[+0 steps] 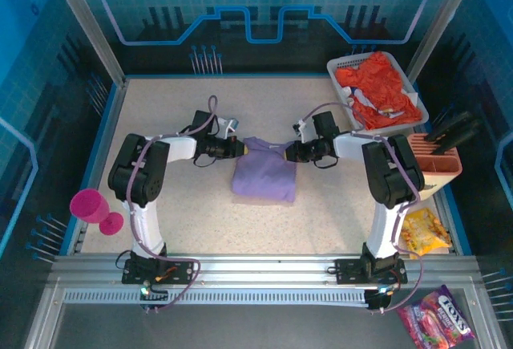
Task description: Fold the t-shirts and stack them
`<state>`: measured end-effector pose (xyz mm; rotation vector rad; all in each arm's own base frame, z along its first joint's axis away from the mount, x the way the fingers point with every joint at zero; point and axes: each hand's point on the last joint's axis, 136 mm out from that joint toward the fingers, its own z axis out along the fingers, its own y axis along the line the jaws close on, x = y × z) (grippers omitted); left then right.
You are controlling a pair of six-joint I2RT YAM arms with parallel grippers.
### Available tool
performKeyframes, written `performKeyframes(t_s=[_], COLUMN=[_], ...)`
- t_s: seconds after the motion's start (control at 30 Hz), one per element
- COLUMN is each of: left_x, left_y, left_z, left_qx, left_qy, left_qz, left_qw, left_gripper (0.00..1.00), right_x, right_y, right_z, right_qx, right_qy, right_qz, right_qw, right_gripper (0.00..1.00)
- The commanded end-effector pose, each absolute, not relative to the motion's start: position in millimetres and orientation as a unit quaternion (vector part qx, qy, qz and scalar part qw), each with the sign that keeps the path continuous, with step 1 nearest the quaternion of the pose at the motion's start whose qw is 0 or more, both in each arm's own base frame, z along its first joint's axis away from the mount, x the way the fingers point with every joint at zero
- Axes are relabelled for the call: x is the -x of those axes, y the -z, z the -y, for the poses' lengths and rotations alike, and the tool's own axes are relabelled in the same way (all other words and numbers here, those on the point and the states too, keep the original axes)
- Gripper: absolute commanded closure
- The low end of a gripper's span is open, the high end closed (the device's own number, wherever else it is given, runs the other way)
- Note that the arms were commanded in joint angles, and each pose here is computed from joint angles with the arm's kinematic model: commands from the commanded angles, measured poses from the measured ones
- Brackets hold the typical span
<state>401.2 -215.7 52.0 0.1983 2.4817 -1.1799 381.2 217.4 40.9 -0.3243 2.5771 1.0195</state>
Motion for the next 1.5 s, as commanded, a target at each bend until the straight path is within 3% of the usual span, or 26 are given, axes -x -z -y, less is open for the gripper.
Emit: performKeyframes(t_s=[0.0,0.87,1.2,1.47], left_x=[-392.2,-362.4,-381.2,-367.8], left_y=[-83.2,-207.0,-216.9,-219.1], left_z=[224.0,228.1,232.8,240.9], left_qx=[-0.104,-0.131,-0.125,-0.125], left_qy=[0.438,0.463,0.468,0.477], left_qz=[-0.865,-0.831,-0.827,-0.824], left_qw=[0.220,0.278,0.286,0.278], left_gripper=[1.00,1.00,1.00,1.00], right_x=[-385.7,-354.7,-373.7,-366.6], right_y=[-69.7,-197.4,-210.0,-205.4], right_z=[-210.8,-203.8,-203.1,-199.3], right_qx=[0.116,0.128,0.126,0.128], right_qy=[-0.355,-0.356,-0.351,-0.357], right_qz=[-0.905,-0.892,-0.891,-0.891], right_qw=[0.205,0.247,0.258,0.251], right_gripper=[0.99,1.00,1.00,1.00])
